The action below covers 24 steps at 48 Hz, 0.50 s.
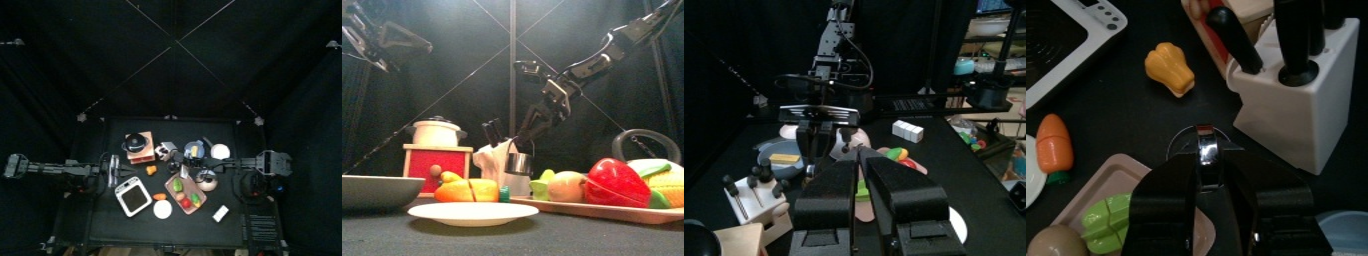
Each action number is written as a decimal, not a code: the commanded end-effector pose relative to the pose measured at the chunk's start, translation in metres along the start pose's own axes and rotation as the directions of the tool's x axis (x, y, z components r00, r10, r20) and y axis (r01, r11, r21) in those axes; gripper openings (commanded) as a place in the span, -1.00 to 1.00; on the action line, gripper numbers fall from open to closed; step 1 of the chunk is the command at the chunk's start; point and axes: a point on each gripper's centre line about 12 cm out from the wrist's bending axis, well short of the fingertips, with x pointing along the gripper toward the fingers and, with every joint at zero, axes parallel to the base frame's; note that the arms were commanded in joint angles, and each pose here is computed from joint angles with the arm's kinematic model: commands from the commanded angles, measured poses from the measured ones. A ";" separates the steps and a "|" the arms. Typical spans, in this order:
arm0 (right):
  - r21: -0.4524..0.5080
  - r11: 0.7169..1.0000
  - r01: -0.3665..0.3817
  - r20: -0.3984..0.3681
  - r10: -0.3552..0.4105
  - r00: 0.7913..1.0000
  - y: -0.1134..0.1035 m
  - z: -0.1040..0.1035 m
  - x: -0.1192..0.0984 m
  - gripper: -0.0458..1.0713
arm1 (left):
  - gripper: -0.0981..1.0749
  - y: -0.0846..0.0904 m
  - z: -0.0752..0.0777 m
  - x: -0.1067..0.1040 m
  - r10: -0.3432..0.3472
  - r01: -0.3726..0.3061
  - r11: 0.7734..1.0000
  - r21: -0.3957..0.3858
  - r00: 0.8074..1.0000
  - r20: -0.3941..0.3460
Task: Place cookie cutter inbetween plate and knife holder
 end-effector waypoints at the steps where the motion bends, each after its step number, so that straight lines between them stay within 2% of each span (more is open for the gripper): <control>1: 0.002 1.000 0.001 0.043 -0.001 0.999 -0.001 0.015 0.000 0.18 | 0.06 0.001 0.005 0.001 0.002 -0.002 1.000 0.003 1.000 0.018; 17: 0.008 1.000 0.002 0.009 -0.002 1.000 -0.001 0.012 0.019 0.19 | 0.06 0.001 0.005 0.001 0.003 -0.003 1.000 0.003 1.000 0.018; 24: 0.011 1.000 0.002 0.008 -0.002 1.000 -0.001 0.013 0.022 0.31 | 0.06 0.001 0.004 0.001 0.003 -0.003 1.000 0.003 1.000 0.015</control>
